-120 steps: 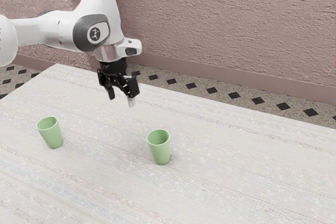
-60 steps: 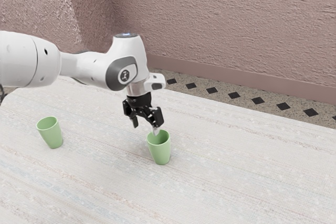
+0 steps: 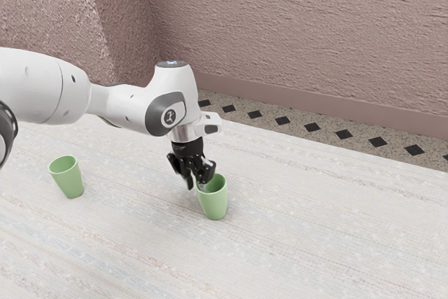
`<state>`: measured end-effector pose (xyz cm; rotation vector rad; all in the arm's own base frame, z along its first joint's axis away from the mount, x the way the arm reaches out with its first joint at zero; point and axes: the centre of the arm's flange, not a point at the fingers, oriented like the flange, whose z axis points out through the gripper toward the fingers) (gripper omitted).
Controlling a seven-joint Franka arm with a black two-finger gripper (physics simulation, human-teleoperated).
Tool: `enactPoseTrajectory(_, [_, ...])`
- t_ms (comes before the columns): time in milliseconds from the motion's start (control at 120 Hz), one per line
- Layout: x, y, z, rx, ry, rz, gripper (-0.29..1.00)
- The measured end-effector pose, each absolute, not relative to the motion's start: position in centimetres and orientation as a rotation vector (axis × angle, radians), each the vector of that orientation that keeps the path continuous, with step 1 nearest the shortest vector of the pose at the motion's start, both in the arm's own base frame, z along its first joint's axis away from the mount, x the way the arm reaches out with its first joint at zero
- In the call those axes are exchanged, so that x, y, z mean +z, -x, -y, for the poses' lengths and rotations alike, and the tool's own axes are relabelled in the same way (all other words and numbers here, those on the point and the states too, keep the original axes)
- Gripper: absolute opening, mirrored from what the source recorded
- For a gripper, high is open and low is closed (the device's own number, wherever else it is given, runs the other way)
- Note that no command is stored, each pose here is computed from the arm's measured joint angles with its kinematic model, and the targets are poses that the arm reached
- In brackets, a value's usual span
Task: Place the right cup onto the left cup
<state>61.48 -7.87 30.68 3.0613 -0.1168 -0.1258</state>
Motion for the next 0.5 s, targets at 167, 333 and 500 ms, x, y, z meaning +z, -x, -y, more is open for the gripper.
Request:
enactPoseTrajectory(167, [30.9, -61.6, 7.9, -0.111, -3.061, 0.103, 0.01])
enactPoseTrajectory(333, [31.1, -61.6, 8.1, -0.103, -3.061, 0.095, -0.05])
enactPoseTrajectory(500, [32.1, -61.5, 8.3, -0.087, -3.062, 0.092, -0.07])
